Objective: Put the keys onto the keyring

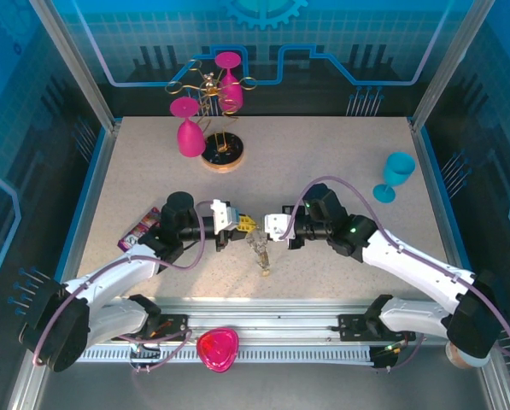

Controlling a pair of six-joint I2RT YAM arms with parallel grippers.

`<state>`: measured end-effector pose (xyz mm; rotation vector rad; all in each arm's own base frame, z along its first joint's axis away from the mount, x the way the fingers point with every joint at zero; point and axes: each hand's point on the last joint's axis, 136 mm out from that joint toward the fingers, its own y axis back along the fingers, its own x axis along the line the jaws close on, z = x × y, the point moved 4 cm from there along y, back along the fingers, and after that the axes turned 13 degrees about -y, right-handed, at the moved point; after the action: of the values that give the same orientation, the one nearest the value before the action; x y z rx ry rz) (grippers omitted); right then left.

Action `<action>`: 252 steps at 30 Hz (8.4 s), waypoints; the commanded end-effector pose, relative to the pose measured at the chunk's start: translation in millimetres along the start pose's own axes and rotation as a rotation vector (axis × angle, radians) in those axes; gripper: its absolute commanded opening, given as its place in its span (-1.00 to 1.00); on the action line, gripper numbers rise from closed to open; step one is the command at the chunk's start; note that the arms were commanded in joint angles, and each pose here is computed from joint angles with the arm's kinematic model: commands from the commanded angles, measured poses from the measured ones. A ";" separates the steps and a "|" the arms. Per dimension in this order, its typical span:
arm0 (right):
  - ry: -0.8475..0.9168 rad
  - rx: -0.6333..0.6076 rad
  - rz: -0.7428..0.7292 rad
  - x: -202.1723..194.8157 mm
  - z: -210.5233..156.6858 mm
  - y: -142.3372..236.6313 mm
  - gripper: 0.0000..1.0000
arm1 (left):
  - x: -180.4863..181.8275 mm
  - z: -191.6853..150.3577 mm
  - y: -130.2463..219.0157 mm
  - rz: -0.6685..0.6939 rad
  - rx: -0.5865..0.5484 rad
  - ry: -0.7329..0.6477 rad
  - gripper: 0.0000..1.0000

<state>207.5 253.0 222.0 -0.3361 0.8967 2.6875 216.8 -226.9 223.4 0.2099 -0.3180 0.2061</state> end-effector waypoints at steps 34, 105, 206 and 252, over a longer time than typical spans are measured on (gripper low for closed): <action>-0.200 -0.114 0.081 -10.8 8.4 22.2 -0.07 | 0.7 7.2 2.1 -0.022 0.007 -0.082 -1.00; -0.238 -0.126 0.060 2.2 -3.8 -33.7 -0.58 | 6.8 -17.1 -3.1 0.074 0.052 -0.059 -1.00; -0.189 0.100 0.236 3.8 28.1 -18.7 -1.00 | -0.5 -8.9 -6.4 -0.057 0.116 -0.128 -1.00; -0.472 -0.109 0.030 1.0 -23.0 -53.0 -0.21 | 2.1 -5.0 -6.3 0.010 0.037 -0.038 -1.00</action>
<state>224.6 272.1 168.8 0.3237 0.6934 2.6593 223.4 -229.9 213.3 0.2806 -0.3406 0.2228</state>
